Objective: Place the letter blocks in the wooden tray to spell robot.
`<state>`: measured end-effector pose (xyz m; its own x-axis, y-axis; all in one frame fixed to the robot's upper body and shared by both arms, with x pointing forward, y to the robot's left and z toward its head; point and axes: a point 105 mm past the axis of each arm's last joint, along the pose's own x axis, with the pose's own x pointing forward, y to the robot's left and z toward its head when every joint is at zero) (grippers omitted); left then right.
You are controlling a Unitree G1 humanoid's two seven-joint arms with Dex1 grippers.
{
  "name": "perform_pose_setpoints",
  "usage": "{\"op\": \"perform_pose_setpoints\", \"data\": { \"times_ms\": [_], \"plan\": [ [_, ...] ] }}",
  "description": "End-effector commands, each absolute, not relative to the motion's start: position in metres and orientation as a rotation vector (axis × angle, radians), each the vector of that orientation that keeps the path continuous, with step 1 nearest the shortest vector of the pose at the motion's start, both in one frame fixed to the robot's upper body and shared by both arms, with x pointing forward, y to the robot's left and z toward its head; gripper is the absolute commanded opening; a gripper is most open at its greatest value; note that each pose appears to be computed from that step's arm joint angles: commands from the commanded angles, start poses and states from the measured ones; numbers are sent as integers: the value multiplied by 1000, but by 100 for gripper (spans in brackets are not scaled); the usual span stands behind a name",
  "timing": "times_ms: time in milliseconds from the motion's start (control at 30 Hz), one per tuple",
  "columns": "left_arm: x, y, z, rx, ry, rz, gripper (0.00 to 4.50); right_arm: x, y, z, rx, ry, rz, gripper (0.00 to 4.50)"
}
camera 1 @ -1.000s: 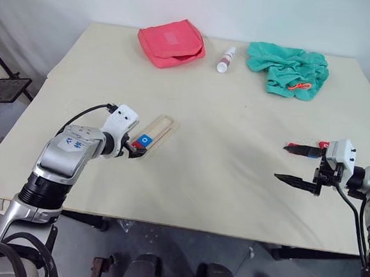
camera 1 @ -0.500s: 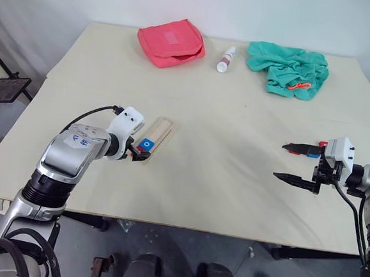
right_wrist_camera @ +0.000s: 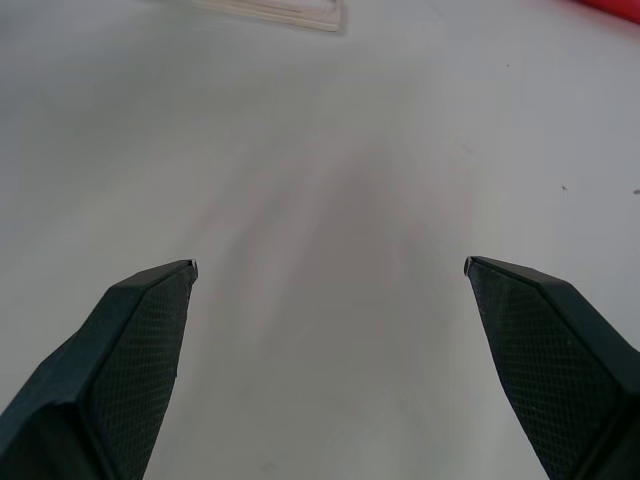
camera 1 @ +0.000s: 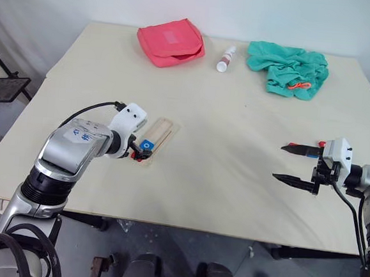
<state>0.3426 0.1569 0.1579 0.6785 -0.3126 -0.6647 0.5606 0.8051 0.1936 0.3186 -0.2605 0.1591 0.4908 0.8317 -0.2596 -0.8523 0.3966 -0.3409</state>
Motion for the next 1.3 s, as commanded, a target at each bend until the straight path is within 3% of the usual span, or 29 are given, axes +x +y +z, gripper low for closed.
{"op": "perform_pose_setpoints", "data": {
  "times_ms": [33,533,1067,1233,1300],
  "plan": [
    [339,154,160,417,657,-493,448,319,-266,168,-484,33,1048,450],
    [339,155,133,361,743,-474,448,321,-266,167,-483,40,1047,450],
    [334,160,126,327,781,-441,448,323,-265,168,-485,45,1052,450],
    [337,161,126,344,771,-432,339,324,-265,167,-487,45,1047,450],
    [341,159,131,362,736,-450,337,324,-266,167,-487,45,1044,450]
  ]
}}
